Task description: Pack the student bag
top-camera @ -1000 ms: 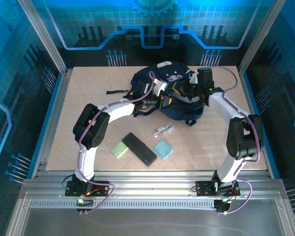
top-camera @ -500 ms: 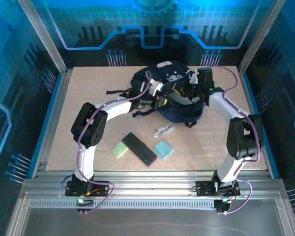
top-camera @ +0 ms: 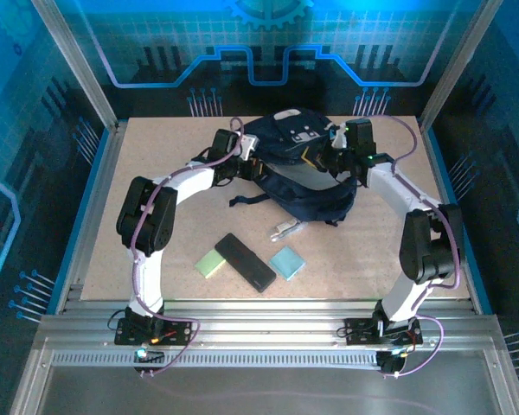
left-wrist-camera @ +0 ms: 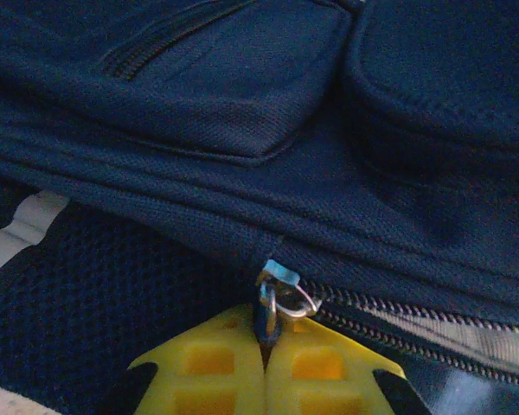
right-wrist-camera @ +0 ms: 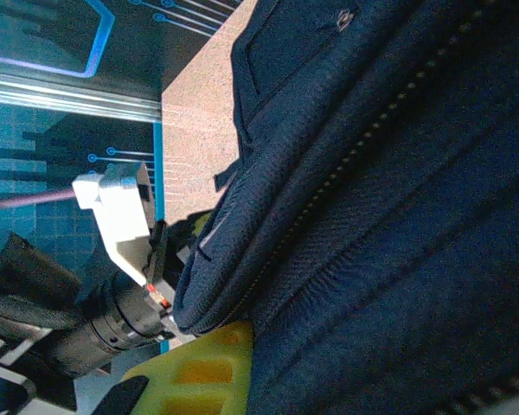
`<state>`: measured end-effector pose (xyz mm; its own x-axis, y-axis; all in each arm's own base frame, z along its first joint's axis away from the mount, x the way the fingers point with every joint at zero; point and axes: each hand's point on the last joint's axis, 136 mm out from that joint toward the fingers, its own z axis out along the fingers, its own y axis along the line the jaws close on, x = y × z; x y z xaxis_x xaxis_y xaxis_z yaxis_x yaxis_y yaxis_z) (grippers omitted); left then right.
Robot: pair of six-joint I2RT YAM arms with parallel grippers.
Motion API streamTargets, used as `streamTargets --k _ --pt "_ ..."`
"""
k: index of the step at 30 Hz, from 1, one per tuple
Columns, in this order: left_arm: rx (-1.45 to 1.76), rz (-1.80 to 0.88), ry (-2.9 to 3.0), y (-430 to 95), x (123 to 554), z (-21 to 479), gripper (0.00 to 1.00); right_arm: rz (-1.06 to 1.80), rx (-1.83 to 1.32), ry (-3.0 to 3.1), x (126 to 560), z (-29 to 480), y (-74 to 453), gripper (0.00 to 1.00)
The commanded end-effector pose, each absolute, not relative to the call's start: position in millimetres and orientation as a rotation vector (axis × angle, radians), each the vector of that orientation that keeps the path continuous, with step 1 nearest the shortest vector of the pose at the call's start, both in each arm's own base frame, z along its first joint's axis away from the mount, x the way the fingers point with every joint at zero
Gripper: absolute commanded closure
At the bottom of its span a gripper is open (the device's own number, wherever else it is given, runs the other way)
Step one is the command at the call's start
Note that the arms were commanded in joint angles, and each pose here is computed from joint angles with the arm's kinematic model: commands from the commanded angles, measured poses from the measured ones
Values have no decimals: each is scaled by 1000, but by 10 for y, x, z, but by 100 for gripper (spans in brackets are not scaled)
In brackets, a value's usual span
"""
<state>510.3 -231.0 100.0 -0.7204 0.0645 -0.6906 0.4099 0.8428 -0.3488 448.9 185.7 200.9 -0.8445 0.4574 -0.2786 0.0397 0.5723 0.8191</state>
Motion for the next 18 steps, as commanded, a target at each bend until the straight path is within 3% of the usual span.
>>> streamTargets --k 1,2,3,5,8,9,15,17,18 --pt "22 -394 2387 -1558 5316 991 83 1205 304 2259 4543 2366 1885 100" --pt "16 -416 2389 -1576 5283 1019 62 1204 306 2267 4541 2335 1898 100" --pt "-1 -447 2396 -1598 5222 1053 47 1207 311 2280 4530 2298 1919 95" --pt "-42 -521 2410 -1635 5062 1116 34 1208 316 2303 4489 2222 1944 77" --pt "-131 -623 2396 -1635 4759 1183 15 1188 335 2353 4330 2048 1936 41" --pt "-166 -647 2382 -1614 4651 1194 3 1178 334 2371 4263 1992 1928 37" --pt "-311 -676 2314 -1390 4190 1272 1 1078 178 2551 3644 1680 1968 17" --pt "-360 -674 2291 -1271 4141 1324 1 1056 35 2602 3383 1635 2078 0" --pt "-406 -679 2274 -1174 4130 1342 1 1035 -43 2636 3238 1605 2137 0"
